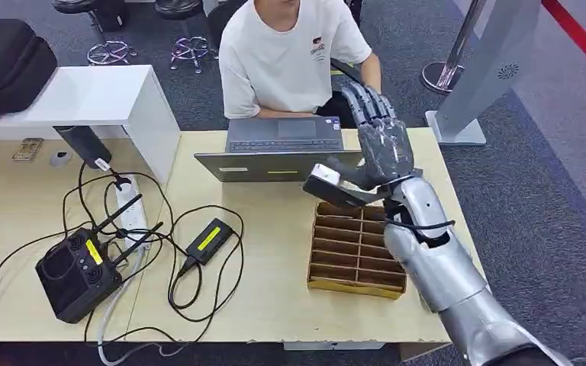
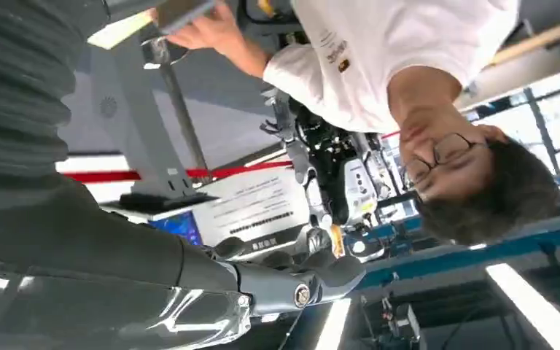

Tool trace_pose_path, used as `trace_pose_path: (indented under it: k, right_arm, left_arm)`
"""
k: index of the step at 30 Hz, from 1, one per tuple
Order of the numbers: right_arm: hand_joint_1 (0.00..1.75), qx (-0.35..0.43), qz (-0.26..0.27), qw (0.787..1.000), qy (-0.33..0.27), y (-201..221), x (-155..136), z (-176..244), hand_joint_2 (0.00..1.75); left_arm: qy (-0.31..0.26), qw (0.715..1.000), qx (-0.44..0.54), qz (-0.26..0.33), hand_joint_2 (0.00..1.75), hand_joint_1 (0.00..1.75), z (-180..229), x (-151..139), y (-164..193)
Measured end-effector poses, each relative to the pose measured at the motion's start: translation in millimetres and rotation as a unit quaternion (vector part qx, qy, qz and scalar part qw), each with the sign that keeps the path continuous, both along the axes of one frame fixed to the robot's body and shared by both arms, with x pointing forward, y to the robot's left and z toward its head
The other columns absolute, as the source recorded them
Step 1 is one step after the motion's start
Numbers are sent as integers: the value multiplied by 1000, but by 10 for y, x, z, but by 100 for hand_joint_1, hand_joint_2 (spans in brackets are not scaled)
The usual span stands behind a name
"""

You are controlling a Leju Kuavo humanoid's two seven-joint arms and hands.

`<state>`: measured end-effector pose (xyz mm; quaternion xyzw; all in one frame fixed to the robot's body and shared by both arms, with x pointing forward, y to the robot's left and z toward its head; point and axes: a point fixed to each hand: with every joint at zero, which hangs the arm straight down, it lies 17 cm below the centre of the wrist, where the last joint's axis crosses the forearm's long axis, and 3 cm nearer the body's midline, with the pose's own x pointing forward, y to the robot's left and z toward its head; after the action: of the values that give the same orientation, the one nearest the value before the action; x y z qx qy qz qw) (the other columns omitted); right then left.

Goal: Pass the card to the sensor for recognition and then transmit it.

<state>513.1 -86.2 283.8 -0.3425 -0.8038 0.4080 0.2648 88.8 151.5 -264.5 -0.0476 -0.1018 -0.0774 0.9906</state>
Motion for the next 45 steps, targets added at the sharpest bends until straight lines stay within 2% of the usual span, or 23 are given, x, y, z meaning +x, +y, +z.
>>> trace_pose_path:
  k: [6, 10, 20, 21, 24, 25, 34, 45]
  right_arm:
    - [0, 67, 20, 997, -30, -239, -761, -97, 175]
    - [0, 84, 26, 995, -42, -369, -1257, -218, 175]
    - [0, 120, 35, 990, -61, -561, -2248, -259, 175]
    - [0, 123, 34, 990, -56, -566, -2300, -283, 0]
    - [0, 139, 34, 989, -36, -565, -2403, -349, 0]
    - [0, 145, 35, 988, -28, -552, -2425, -378, 175]
    - [0, 156, 48, 986, 31, -356, -2473, -709, 175]
    - [0, 144, 63, 984, 80, -166, -2344, -1065, 175]
  left_arm:
    - [5, 999, -3, 37, 175, 0, -4, -12, 9]
    - [9, 998, -4, 55, 175, 0, -9, -24, 23]
    - [11, 995, -13, 94, 175, 0, -8, -15, 36]
    - [11, 995, -13, 95, 175, 0, -9, -14, 46]
    - [12, 995, -17, 100, 175, 0, -9, -15, 52]
    - [12, 995, -17, 100, 175, 0, -10, -16, 54]
    - [12, 995, -16, 94, 175, 0, -11, -17, 56]
    - [12, 996, -15, 85, 175, 0, -11, -11, 64]
